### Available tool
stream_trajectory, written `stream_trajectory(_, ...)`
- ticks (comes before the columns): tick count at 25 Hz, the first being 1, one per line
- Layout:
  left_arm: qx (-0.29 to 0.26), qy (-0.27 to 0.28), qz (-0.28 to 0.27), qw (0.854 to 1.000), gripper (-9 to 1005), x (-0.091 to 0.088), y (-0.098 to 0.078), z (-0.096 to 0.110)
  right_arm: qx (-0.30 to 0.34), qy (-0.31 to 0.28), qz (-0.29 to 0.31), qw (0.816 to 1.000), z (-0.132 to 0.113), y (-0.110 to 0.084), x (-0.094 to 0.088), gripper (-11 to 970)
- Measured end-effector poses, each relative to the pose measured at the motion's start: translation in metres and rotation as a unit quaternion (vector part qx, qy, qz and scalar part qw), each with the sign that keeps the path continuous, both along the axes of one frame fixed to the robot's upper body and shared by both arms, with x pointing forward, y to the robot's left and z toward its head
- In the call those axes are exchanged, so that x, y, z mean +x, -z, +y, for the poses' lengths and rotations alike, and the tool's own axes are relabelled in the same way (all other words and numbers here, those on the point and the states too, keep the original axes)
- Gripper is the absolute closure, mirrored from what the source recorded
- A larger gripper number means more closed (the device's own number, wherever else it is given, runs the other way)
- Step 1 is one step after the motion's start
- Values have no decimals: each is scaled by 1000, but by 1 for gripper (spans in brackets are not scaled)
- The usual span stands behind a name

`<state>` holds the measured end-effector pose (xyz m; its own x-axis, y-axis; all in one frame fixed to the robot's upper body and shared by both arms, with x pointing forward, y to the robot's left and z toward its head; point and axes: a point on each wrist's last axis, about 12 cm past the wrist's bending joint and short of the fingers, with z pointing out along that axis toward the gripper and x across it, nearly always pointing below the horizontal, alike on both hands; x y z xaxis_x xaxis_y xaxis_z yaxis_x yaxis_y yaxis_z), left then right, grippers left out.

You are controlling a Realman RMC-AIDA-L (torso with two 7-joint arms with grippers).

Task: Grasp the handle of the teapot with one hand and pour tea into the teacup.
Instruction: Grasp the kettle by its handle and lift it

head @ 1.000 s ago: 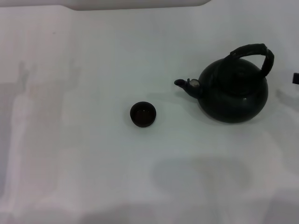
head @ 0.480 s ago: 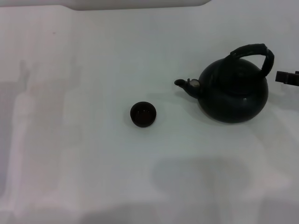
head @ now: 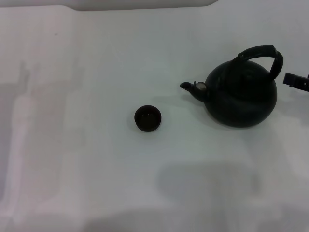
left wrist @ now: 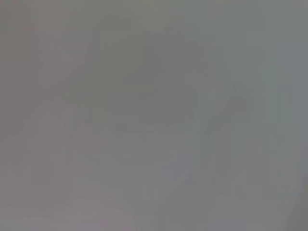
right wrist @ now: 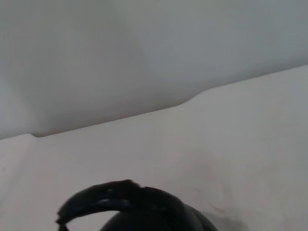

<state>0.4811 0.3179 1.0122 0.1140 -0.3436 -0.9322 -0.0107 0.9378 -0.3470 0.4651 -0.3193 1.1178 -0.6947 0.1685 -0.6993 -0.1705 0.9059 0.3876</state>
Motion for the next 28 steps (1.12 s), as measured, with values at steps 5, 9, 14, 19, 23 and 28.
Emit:
stream_trajectory(5, 2, -3, -1, 1000, 148, 1, 0, 2, -10, -13, -9, 1000, 25, 1, -5, 232)
stream_trajectory(9, 2, -5, -1, 1000, 148, 1, -1, 3, -24, -6, -15, 1000, 35, 6, -4, 233)
stream_trajectory(14, 5, -7, -1, 1000, 148, 0, -1, 5, -38, 5, -31, 999, 39, 11, -3, 233)
stream_trajectory(19, 12, -9, 1, 1000, 149, -1, 0, 8, -43, 16, -36, 998, 37, 15, 1, 234)
stream_trajectory(23, 13, -10, 1, 1000, 149, -2, 0, 9, -46, 21, -39, 998, 35, 18, 7, 234)
stream_trajectory(28, 13, -8, -1, 1000, 148, 0, -1, 8, -46, 12, -39, 998, 39, 20, 19, 235)
